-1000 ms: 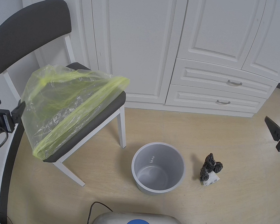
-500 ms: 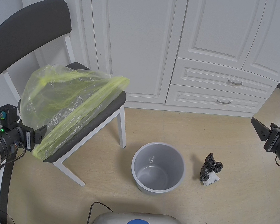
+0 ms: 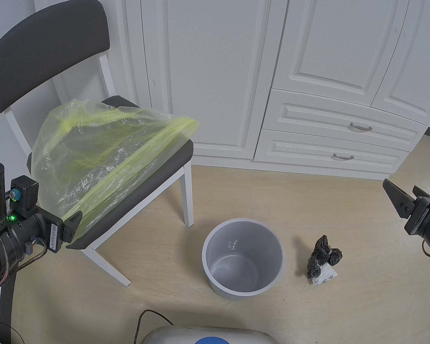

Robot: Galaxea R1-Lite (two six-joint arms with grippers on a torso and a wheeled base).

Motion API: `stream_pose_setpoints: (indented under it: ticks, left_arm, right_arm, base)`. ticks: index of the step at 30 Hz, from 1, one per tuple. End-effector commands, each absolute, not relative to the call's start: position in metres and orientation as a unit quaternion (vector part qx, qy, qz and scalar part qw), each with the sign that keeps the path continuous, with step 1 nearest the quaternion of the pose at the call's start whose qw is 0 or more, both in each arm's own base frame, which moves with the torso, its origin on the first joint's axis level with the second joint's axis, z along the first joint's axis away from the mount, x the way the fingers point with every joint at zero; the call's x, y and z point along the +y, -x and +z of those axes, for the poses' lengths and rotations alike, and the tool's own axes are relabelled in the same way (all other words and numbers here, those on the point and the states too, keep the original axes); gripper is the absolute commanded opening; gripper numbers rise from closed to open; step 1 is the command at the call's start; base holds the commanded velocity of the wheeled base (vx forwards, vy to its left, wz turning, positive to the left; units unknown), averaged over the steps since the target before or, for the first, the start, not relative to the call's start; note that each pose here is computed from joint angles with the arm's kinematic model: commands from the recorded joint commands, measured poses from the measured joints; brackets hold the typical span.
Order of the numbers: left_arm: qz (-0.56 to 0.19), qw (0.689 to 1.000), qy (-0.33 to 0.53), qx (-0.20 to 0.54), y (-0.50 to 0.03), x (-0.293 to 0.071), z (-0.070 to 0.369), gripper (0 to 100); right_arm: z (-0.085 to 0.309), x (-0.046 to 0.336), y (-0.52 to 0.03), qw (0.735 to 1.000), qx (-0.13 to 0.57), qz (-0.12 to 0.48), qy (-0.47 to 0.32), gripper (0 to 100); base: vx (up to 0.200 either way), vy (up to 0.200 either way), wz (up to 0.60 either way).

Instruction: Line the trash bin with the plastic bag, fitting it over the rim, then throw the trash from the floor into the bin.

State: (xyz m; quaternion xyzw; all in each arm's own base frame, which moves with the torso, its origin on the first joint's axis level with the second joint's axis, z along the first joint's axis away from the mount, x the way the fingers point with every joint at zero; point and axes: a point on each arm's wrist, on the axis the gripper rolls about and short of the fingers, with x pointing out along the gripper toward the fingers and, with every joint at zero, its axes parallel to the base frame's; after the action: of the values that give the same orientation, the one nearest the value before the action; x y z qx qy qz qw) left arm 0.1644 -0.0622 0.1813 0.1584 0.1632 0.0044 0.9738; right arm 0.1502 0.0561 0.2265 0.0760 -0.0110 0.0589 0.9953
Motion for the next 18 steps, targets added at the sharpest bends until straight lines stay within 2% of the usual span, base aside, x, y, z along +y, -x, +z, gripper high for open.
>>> stream_pose_setpoints:
  ticks: [1,18]
  left_arm:
    - [-0.003,0.971,-0.174,0.166,-0.161,-0.064,0.177,100]
    - [-0.030,0.956,-0.217,0.194,-0.168,-0.077,0.165,100]
  right_arm:
    - [0.227,0.056,-0.148,0.995,-0.014,0.062,-0.077,100]
    - [0.226,0.058,-0.147,0.995,-0.011,0.067,-0.075,100]
  base:
    - [0.000,0.000,0.00]
    - [0.000,0.000,0.00]
